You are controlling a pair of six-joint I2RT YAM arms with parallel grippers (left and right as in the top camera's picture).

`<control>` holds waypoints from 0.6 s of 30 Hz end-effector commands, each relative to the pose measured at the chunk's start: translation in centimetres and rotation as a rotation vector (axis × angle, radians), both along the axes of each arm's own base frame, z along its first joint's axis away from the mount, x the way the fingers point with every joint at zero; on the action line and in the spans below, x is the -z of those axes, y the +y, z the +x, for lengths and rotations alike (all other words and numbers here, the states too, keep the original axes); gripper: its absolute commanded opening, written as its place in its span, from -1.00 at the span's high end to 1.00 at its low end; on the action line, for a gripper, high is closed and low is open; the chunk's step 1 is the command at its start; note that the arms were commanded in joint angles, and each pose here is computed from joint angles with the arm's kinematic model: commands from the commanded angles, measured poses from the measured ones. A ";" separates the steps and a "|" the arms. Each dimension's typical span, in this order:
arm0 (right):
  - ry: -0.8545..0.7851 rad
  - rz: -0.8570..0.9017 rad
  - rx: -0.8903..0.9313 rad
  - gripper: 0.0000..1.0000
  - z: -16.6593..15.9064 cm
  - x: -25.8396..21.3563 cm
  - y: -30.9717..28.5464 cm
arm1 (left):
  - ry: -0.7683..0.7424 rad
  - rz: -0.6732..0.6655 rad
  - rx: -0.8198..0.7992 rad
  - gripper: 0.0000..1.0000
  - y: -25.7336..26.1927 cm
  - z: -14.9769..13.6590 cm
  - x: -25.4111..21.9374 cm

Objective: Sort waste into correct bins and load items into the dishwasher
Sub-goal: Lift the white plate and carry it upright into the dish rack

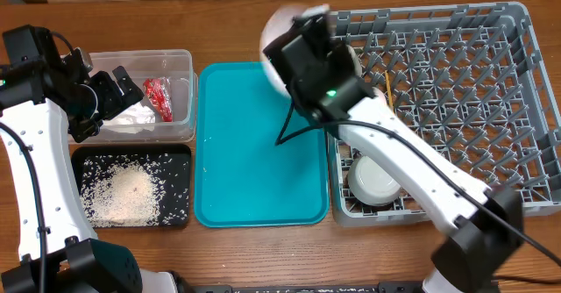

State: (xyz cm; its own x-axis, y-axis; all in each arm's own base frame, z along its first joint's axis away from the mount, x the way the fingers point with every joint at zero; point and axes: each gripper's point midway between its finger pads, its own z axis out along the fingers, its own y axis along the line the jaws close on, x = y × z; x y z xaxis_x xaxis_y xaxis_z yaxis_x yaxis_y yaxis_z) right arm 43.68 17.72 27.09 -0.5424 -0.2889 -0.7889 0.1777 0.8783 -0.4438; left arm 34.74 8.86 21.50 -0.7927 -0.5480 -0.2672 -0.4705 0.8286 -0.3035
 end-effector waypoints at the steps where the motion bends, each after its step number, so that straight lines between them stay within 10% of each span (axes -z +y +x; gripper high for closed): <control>1: -0.238 -0.298 0.343 0.92 -2.4 -8.2 -6.5 | -0.028 0.020 0.013 -1.00 -0.1 0.1 -1.0; 18: 0.010 -0.479 0.517 0.92 -1.3 -6.7 -18.1 | -0.028 0.020 0.013 -1.00 -0.1 0.1 -1.0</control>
